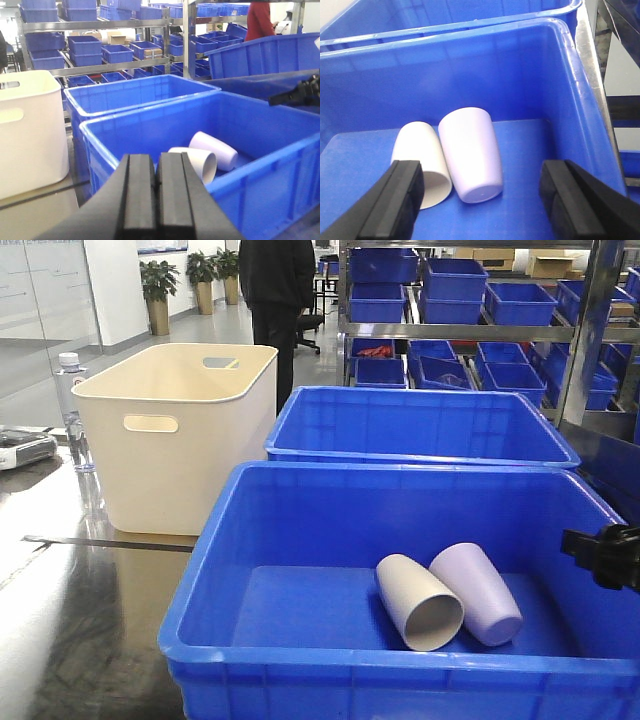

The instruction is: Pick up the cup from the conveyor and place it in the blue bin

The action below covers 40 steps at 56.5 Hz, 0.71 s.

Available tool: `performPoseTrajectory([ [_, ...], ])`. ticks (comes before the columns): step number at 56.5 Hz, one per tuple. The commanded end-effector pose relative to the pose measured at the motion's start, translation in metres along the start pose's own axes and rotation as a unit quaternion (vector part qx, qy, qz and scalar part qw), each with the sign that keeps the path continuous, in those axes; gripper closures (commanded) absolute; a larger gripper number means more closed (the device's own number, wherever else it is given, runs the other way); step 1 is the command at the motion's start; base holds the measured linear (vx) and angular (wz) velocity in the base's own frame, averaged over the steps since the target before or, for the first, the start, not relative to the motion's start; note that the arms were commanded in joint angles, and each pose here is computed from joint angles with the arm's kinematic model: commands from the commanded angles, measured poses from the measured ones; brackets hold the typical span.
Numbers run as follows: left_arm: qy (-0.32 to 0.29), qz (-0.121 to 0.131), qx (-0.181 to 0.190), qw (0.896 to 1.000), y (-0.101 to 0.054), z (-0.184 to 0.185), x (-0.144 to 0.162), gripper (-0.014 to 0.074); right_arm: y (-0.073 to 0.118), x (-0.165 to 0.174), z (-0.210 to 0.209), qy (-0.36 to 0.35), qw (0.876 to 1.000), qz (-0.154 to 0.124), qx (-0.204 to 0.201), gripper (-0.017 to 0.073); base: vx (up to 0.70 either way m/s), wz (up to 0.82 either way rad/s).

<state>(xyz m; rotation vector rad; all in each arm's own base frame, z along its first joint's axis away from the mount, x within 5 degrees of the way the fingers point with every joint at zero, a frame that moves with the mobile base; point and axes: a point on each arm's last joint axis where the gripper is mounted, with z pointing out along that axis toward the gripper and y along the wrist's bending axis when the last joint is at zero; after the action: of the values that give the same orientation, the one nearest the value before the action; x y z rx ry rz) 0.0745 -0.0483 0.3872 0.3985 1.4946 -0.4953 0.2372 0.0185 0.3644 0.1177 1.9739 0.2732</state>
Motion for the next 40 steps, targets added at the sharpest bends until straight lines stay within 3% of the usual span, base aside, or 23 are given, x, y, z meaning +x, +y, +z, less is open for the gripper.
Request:
performPoseTrajectory([
  [1,-0.049,-0.015,-0.012,0.999,0.002,-0.006,-0.008,0.0597,0.002,-0.018,-0.009,-0.061,0.998,-0.004,-0.002,0.0009,0.0,0.0],
  [15,-0.036,-0.014,-0.011,0.999,0.002,-0.006,0.0,0.0597,0.002,-0.018,-0.009,-0.061,0.998,-0.004,-0.002,0.0009,0.0,0.0],
  [25,-0.051,0.071,-0.06,0.994,0.012,-0.01,0.032,0.0597,0.002,-0.017,-0.009,-0.058,0.998,-0.004,-0.002,0.0009,0.0,0.0],
  [27,-0.06,0.076,-0.066,0.993,0.013,-0.012,0.04,0.0597,0.002,-0.017,-0.009,-0.058,0.998,-0.004,-0.002,0.0009,0.0,0.0],
  [33,-0.083,0.06,-0.071,0.992,0.014,-0.021,0.068,0.0597,0.002,-0.017,-0.009,-0.058,0.998,-0.004,-0.002,0.0009,0.0,0.0],
  [40,-0.072,0.032,-0.102,0.992,0.019,-0.033,0.109,0.0597,0.002,-0.017,-0.009,-0.058,0.998,-0.004,-0.002,0.0009,0.0,0.0],
])
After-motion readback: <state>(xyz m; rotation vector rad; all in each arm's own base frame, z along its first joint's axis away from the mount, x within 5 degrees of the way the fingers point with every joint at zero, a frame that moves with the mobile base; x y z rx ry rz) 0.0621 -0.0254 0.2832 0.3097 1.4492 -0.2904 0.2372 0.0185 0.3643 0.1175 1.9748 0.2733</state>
